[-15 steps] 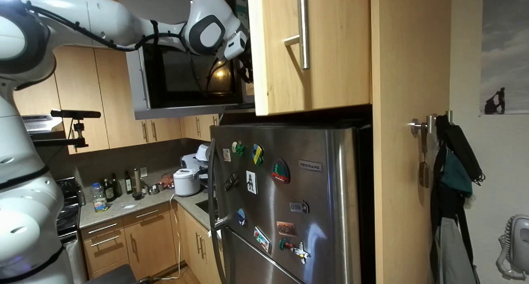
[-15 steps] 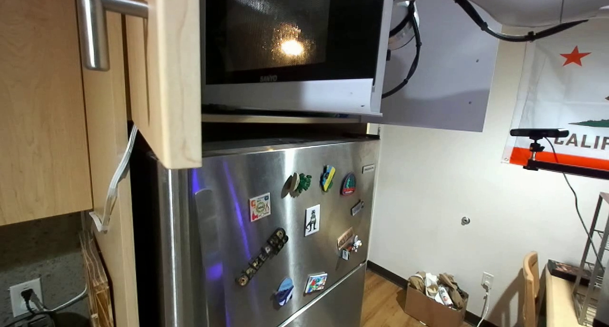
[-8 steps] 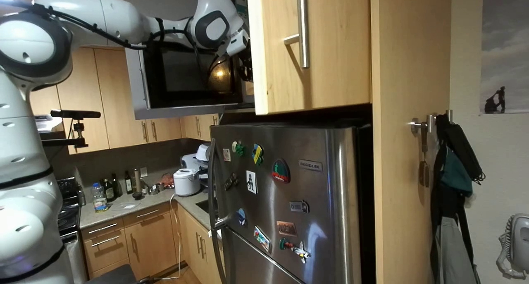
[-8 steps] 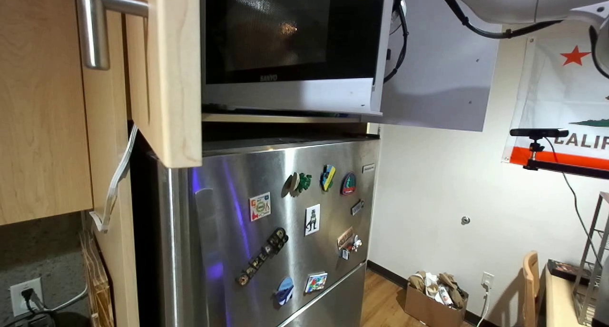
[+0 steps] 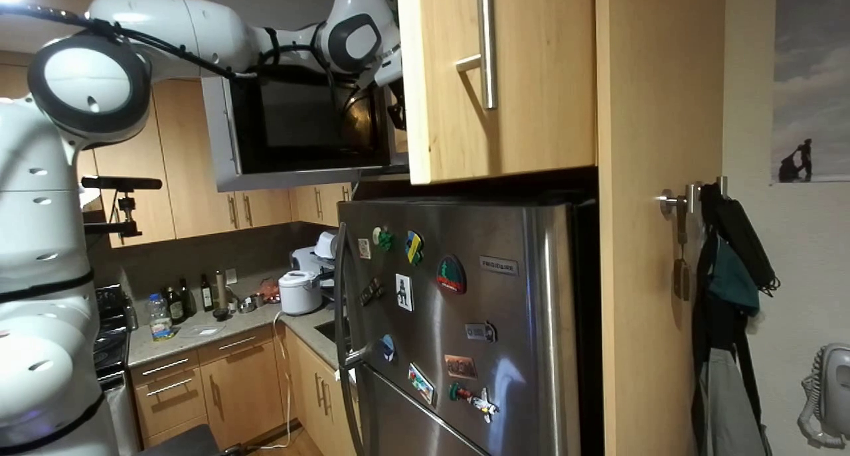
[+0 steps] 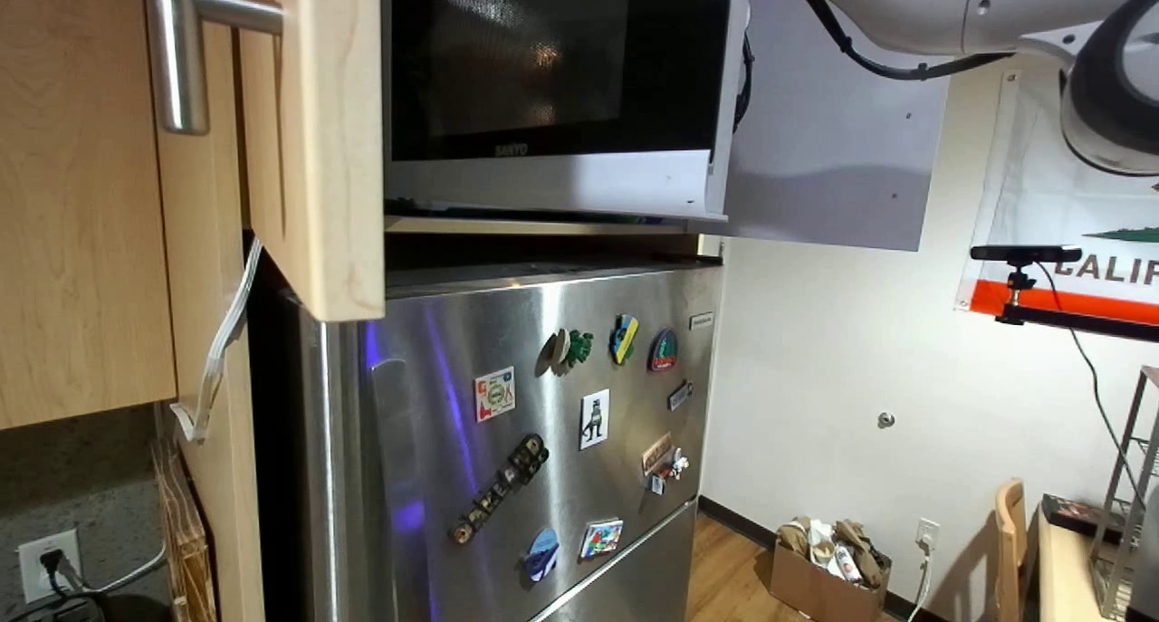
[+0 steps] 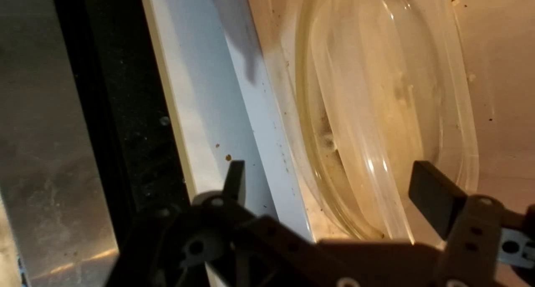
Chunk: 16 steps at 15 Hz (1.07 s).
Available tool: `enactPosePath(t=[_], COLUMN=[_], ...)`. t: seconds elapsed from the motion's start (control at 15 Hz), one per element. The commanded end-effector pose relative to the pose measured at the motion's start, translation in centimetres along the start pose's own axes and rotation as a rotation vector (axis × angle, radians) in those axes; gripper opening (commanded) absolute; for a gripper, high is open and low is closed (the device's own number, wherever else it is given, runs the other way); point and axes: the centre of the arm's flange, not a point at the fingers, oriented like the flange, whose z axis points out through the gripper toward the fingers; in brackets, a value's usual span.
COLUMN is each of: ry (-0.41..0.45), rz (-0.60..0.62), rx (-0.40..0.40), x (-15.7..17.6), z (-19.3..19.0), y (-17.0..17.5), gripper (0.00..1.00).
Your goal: Remove the bowl in the microwave
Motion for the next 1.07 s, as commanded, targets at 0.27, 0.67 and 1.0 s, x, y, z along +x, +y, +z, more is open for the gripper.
enactPosePath(t=[0.27, 0.67, 1.0], ry=[0.030, 0.045, 0.066], rz=[0.013, 0.008, 0.005], rx=[-0.025, -0.030, -0.035], x=[0.1, 0.1, 0.2], z=[1.9, 2.7, 3.3], y=[-2.8, -3.3, -3.6], gripper=[1.00, 1.00, 1.00])
